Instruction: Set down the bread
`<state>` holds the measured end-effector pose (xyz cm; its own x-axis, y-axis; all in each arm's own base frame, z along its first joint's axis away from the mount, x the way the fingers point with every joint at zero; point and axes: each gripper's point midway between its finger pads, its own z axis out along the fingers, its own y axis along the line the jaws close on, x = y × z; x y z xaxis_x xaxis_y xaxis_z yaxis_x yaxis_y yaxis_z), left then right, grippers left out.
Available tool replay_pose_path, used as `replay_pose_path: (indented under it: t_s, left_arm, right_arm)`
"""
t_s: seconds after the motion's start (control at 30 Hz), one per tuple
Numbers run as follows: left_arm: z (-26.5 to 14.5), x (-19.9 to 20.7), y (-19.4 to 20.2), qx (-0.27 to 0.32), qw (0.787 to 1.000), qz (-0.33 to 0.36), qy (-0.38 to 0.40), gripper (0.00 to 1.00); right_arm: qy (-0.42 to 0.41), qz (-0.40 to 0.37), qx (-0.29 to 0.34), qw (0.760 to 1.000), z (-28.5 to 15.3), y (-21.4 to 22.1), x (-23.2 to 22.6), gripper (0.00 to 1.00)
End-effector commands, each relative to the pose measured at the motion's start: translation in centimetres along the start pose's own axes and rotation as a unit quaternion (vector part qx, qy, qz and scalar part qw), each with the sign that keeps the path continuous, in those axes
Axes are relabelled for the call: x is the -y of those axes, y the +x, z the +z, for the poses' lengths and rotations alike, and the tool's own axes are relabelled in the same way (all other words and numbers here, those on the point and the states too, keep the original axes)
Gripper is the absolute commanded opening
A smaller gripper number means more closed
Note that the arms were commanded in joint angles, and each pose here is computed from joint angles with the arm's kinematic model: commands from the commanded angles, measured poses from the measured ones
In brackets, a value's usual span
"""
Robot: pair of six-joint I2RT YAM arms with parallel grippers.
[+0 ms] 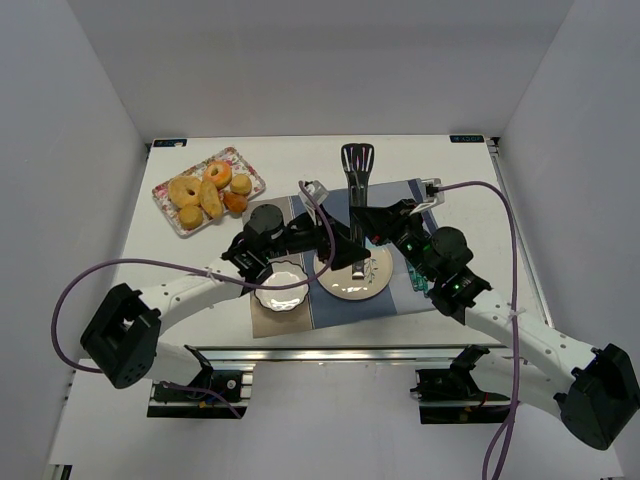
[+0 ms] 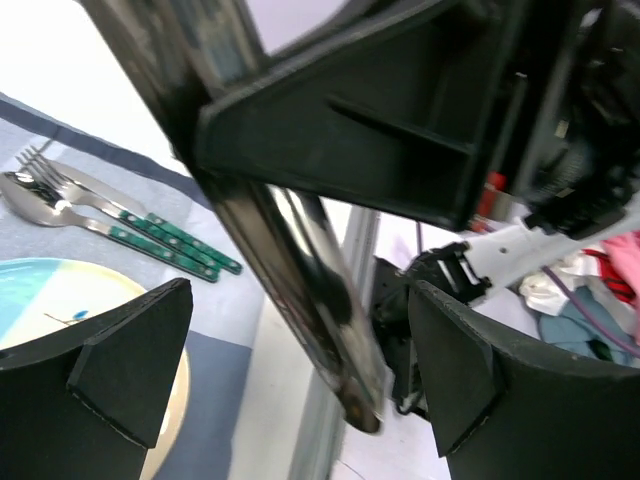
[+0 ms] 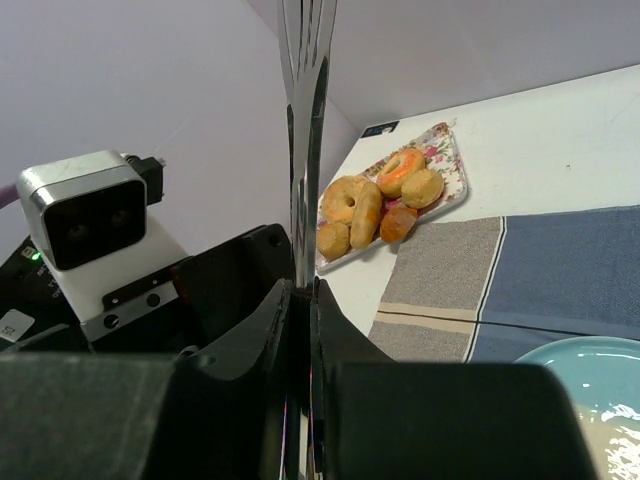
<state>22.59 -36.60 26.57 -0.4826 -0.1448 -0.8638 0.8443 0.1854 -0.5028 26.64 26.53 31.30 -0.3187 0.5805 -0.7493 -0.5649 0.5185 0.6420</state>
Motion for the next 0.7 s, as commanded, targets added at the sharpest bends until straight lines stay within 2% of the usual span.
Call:
replay_pose_path:
  t_s: [0.0,0.3,0.47,0.67]
  left_arm:
    - [0.6,0.3,-2.1,0.013,0.999,0.042,-0.006,0.97]
    - [1.3,-0.7,-1.7,0.001,0.999,0.045,-0.012,0.84]
    - [1.6,-0.1,-1.2,-0.007,0.999,0.038,0.013,0.64]
    - [1.6,0.5,-1.6,-0.002,0.999,0.037,0.025,0.63]
  right_arm:
    - [-0.023,0.014,0.045,0.999,-0.2,-2.5,-1.6,0.05]
    - [-0.036,0.013,0.031,0.999,-0.2,-1.6,-1.8,0.07]
    - [-0.03,0.006,0.035,0.999,-0.3,-1.7,-1.5,0.11]
    - [-0.009,0.005,0.024,1.0,-0.1,-0.6,-0.2,0.13]
